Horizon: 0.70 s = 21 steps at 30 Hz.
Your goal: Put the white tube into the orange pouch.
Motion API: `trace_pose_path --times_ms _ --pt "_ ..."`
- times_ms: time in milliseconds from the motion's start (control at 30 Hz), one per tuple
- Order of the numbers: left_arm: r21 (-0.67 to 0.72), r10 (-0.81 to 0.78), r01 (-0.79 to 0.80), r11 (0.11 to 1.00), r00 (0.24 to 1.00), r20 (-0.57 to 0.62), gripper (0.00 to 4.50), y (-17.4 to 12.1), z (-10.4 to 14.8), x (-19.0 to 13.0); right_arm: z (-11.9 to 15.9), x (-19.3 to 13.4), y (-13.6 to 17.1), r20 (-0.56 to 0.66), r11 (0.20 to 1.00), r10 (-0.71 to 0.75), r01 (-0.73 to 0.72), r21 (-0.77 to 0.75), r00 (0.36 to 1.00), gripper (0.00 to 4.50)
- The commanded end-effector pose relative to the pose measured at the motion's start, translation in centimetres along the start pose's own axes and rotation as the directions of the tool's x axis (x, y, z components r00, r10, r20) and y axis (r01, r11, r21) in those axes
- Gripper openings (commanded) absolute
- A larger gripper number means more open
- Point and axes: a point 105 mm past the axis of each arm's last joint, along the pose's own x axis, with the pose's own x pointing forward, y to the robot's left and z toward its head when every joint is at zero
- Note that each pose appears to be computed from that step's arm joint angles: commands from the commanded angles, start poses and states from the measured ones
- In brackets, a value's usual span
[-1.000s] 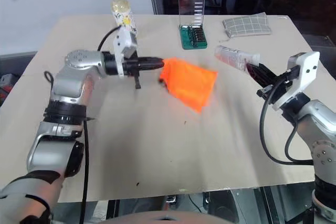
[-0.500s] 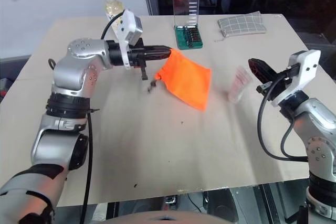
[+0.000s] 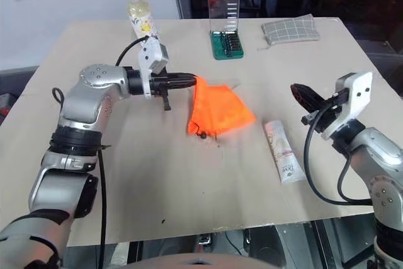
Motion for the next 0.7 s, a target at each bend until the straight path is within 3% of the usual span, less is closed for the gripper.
trace_pose_path --times_ms 33,300,533,700 --pt "0.086 0.07 -0.066 0.994 0.996 -0.047 0.0 1.4 -0.4 -2.2 0.7 0.3 0.5 0.037 0.999 0.014 -0.013 -0.048 0.999 0.08" --pt "-0.032 -0.096 0.093 0.995 0.989 -0.111 0.0 -3.9 -3.5 -4.8 0.0 1.5 4.4 0.015 0.986 0.164 -0.164 -0.024 0.986 0.08" --pt "-0.171 -0.24 0.227 0.959 0.969 -0.061 0.0 -8.1 -3.1 -5.2 -1.4 3.3 10.1 -0.023 0.939 0.345 -0.345 0.009 0.938 0.08" --pt "-0.175 -0.226 0.21 0.962 0.971 -0.078 0.0 -8.0 -3.3 -5.2 -1.4 2.8 13.0 -0.023 0.88 0.471 -0.467 0.089 0.882 0.08"
